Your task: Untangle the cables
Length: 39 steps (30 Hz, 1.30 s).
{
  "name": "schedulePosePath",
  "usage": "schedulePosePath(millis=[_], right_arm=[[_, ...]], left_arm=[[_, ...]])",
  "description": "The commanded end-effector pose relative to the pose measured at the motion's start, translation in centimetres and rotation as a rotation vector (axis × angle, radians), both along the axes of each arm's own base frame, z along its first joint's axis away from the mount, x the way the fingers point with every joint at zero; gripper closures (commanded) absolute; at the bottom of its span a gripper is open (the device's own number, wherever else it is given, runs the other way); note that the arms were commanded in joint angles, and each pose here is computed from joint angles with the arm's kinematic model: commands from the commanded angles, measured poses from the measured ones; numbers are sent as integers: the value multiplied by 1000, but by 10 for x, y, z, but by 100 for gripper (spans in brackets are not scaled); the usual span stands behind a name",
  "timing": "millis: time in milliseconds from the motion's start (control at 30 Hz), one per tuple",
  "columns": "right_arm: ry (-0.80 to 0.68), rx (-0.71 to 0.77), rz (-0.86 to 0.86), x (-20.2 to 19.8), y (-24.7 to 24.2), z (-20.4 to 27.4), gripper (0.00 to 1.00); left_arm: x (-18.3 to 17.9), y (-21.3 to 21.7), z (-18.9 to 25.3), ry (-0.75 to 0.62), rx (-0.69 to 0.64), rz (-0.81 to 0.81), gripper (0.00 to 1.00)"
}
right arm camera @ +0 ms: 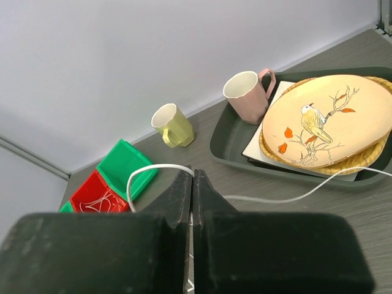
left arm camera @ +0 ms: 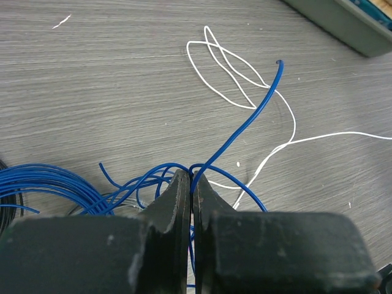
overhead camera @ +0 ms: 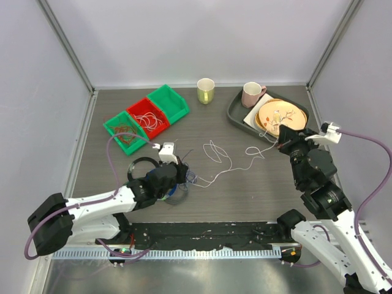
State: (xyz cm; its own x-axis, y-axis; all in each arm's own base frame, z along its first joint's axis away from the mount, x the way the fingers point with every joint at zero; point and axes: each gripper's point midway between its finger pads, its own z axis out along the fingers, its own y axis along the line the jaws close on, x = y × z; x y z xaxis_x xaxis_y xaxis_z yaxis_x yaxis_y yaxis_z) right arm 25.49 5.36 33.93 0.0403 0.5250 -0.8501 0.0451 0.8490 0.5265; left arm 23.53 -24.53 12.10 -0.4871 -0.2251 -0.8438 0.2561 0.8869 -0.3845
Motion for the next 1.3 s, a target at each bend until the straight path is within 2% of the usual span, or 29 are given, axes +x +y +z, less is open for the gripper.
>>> schedulePosePath(millis=[0,167,267,400,433,500,567,600,633,733,833,900,967,1067,1267], right_arm=[[-36,5,10,-2,0,10,99],[-80,25,-29,-14,-13,21,99],[-67,30,-166,-25,-43,20,99],[-73,62,-191,-32,-50,25,99],[-86,66,-173,-31,-47,28,99],[-90,62,-118,-27,-36,29,99],[-88,57,-85,-23,-27,29,99],[-84,51,-72,-21,-24,28,99],[-88,50,-59,-19,-21,29,99],[-86,18,24,-12,-3,28,99],[-72,-20,152,-4,25,24,99],[-45,-50,223,2,42,20,99],[-29,-55,291,4,56,17,99],[15,-41,343,12,71,5,99],[93,48,518,14,113,-12,99]], left_arm=[[8,-2,6,1,-8,40,95],[13,1,-3,20,56,70,95],[19,18,-6,28,113,156,97],[30,31,-13,85,89,209,96],[31,31,-16,103,80,205,89],[33,29,-20,130,57,179,82],[34,25,-22,128,64,155,67],[33,23,-24,130,73,139,59],[32,17,-25,137,86,103,39],[28,3,-22,140,95,9,15],[19,-21,-3,116,38,-142,6],[13,-35,23,46,-14,-246,1],[-10,-57,52,3,-81,-444,0],[-33,-76,84,-58,-158,-598,0],[-56,-98,120,-191,-260,-747,0]])
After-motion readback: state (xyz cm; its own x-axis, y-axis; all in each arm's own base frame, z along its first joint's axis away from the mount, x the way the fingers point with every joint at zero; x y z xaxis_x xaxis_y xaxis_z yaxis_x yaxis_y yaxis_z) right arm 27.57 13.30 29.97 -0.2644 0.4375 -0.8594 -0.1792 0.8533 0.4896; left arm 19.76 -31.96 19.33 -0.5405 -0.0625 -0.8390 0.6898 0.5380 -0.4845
